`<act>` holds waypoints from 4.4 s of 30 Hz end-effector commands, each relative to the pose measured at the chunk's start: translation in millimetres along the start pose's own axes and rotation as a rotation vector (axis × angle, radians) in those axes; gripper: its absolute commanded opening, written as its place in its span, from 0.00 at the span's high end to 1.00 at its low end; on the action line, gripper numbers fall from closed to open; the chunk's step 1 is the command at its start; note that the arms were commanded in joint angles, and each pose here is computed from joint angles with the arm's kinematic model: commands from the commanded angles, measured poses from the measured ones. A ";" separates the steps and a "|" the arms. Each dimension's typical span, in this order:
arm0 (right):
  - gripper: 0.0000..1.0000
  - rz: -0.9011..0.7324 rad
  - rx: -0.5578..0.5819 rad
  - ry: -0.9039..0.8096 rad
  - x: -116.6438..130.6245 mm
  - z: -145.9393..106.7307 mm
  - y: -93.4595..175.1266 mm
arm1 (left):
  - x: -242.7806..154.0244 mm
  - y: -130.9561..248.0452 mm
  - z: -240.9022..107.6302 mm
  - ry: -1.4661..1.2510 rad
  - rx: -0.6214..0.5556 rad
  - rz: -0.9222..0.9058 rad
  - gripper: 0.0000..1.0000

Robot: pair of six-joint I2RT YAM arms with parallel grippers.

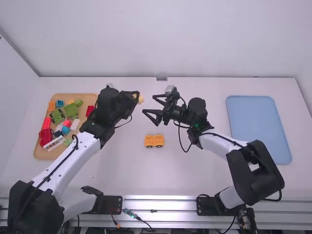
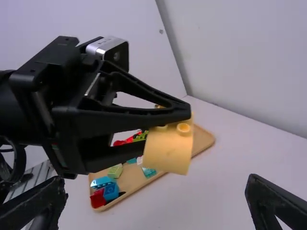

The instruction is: Assemble lego blocks to make yellow taxi

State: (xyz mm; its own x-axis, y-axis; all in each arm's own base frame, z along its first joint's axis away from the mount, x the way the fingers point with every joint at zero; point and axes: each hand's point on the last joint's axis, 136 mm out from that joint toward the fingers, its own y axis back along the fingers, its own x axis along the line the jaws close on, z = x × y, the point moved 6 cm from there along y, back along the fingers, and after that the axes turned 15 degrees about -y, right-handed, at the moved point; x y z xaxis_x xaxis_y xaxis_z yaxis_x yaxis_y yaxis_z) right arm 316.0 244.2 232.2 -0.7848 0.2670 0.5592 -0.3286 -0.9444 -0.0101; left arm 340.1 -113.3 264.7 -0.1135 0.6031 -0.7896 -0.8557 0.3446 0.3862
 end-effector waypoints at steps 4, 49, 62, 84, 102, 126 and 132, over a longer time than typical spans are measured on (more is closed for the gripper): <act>0.01 -0.011 -0.028 0.053 0.9 10.5 -4.6 | -3.3 -0.8 1.0 -0.016 0.017 -0.030 0.95; 0.17 0.158 0.072 -0.011 -16.8 5.2 -39.8 | -5.8 -0.6 4.7 -0.125 0.001 -0.048 0.97; 0.07 0.195 0.098 0.013 -14.3 3.2 -37.1 | -10.7 6.2 4.6 -0.231 0.005 -0.071 0.98; 0.20 0.210 0.101 0.060 -14.5 3.5 -34.8 | -14.3 8.0 -8.7 -0.102 0.119 -0.122 0.98; 0.44 0.208 0.090 0.061 -13.7 5.3 -35.4 | -12.1 7.5 -7.5 -0.059 0.109 -0.103 0.98; 0.67 0.198 0.078 0.063 -14.2 6.7 -36.0 | -12.0 7.5 -7.4 -0.047 0.110 -0.103 0.91; 0.68 0.198 0.078 0.067 -14.1 6.8 -36.0 | -12.2 7.6 -7.5 -0.047 0.110 -0.104 0.64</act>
State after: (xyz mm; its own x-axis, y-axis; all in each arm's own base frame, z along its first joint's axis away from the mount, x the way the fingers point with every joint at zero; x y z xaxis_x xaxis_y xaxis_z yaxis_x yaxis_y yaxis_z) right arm 343.6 268.4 223.9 -0.8369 0.1196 0.5340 -0.1634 -0.9859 -0.0351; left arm 334.8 -123.7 267.1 -0.0196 0.6041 -0.7967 -0.8040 0.4642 0.3718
